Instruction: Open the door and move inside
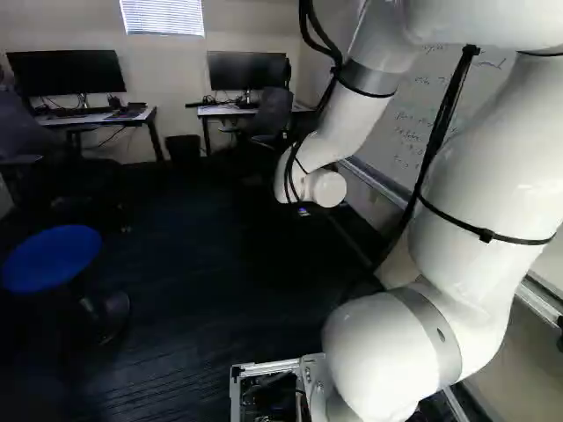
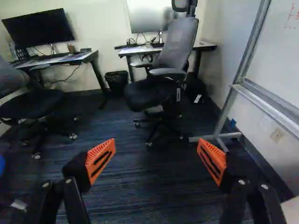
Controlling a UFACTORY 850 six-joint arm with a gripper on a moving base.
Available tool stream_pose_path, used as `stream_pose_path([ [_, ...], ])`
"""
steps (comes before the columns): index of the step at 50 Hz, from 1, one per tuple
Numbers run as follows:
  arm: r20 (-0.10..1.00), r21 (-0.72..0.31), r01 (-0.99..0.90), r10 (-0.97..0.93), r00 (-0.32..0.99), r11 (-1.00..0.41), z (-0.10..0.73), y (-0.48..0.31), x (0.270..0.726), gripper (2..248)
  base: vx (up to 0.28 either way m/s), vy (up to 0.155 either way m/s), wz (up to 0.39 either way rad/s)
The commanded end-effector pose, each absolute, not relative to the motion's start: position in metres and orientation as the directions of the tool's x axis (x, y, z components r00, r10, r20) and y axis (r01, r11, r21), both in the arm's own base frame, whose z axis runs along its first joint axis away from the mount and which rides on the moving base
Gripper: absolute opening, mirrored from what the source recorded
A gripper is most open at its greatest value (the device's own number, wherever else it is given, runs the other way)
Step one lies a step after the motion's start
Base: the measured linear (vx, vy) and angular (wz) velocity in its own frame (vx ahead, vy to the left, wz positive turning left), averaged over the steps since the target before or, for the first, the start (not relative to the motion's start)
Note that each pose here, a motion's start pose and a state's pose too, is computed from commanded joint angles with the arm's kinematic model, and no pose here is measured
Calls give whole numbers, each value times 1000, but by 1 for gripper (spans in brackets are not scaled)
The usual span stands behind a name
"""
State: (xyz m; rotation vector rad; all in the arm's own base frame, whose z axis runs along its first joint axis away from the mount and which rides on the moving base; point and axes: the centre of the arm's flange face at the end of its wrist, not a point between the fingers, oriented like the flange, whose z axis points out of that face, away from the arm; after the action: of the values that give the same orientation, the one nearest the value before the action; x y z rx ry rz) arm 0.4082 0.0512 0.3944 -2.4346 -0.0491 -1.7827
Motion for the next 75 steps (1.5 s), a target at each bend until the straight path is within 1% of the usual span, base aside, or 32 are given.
stream_pose_path([
  [36,951,-80,99,-47,304,-992,394,51,408,247,112,4,2],
  [59,951,-80,99,-46,304,-992,394,51,408,247,-1,-1,0],
  [75,951,-75,92,-43,305,-993,394,46,398,247,0,0,0],
])
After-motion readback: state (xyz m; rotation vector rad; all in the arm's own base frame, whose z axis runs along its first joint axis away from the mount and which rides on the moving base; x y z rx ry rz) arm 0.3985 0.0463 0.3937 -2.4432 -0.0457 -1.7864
